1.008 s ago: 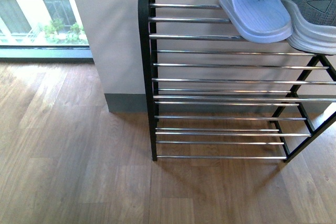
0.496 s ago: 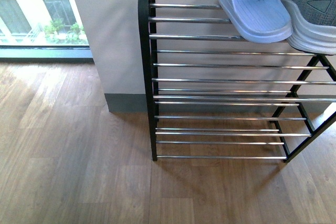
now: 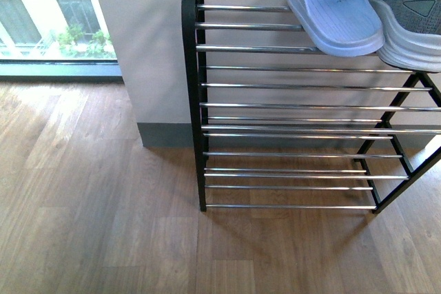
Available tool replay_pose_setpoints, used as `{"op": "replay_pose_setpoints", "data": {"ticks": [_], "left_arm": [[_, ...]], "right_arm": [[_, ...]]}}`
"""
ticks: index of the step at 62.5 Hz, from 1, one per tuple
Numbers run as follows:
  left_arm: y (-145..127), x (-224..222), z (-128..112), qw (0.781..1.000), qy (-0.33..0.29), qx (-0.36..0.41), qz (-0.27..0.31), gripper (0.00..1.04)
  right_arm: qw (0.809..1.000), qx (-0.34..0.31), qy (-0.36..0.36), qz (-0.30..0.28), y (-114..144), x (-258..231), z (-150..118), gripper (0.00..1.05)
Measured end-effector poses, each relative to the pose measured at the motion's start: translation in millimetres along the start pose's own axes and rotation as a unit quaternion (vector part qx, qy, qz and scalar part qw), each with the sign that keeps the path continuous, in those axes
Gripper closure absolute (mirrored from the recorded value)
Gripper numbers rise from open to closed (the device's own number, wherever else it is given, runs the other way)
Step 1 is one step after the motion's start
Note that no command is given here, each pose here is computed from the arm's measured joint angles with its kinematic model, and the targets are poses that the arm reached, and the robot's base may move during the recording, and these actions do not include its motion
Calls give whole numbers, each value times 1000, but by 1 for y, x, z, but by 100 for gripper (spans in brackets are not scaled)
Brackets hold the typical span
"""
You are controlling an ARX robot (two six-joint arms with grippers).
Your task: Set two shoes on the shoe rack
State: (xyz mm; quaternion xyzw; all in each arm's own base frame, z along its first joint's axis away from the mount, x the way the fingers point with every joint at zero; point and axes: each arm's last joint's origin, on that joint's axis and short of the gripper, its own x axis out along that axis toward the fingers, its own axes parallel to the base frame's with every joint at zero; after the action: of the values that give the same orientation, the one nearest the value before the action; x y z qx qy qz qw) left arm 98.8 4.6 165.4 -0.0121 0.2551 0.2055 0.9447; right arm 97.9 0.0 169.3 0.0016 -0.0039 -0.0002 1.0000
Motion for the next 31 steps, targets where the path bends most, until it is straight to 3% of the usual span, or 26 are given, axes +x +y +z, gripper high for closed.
{"op": "replay_pose_setpoints", "data": {"ticks": [13, 31], "left_arm": [[0, 0, 0, 1000, 0, 0, 0, 103], [0, 0, 0, 1000, 0, 0, 0, 103]], "right_arm": [[1000, 0, -4, 0, 0, -1, 0, 103], [1000, 0, -4, 0, 0, -1, 1, 48]]}}
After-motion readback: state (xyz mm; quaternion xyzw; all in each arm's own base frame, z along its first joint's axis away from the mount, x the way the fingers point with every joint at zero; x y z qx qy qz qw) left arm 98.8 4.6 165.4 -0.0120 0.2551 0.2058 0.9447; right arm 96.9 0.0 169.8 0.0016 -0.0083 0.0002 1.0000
